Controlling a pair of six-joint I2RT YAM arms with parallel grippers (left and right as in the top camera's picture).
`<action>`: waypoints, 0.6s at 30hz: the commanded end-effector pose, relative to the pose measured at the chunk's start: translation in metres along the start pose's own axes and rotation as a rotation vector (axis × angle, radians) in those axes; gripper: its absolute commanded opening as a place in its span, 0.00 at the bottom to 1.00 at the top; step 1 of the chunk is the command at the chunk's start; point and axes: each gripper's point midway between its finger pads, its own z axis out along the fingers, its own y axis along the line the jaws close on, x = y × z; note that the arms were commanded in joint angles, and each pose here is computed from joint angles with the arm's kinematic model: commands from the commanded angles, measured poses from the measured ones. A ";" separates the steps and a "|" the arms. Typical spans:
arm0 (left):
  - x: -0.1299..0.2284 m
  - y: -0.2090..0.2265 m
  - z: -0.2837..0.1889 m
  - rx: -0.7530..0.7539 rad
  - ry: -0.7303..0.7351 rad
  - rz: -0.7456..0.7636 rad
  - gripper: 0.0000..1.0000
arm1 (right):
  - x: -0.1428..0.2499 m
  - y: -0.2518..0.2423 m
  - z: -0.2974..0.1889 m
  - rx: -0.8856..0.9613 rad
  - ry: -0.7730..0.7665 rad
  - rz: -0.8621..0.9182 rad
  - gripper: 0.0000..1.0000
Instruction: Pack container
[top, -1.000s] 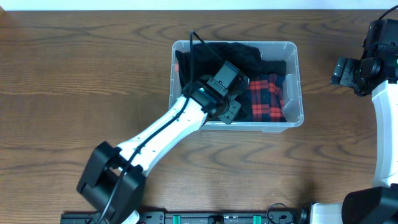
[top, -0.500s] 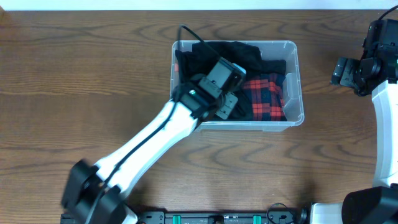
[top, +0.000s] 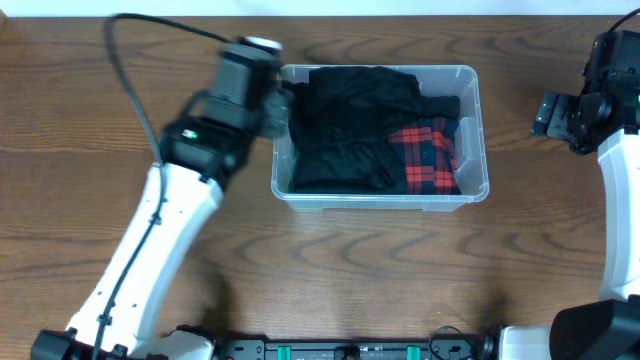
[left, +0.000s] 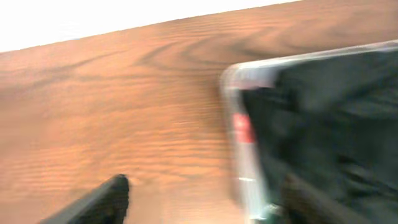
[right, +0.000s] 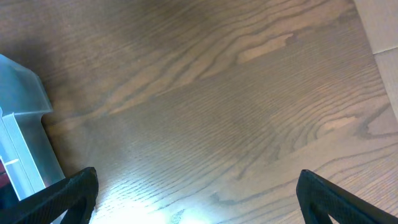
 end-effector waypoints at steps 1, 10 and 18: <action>-0.004 0.050 0.000 -0.098 -0.003 -0.082 0.86 | 0.000 -0.005 -0.002 0.013 -0.006 0.008 0.99; 0.008 0.138 -0.001 -0.255 0.009 -0.292 0.98 | 0.000 -0.005 -0.002 0.013 -0.006 0.008 0.99; 0.011 0.151 -0.002 -0.280 0.013 -0.318 0.98 | 0.000 -0.005 -0.002 0.013 -0.006 0.008 0.99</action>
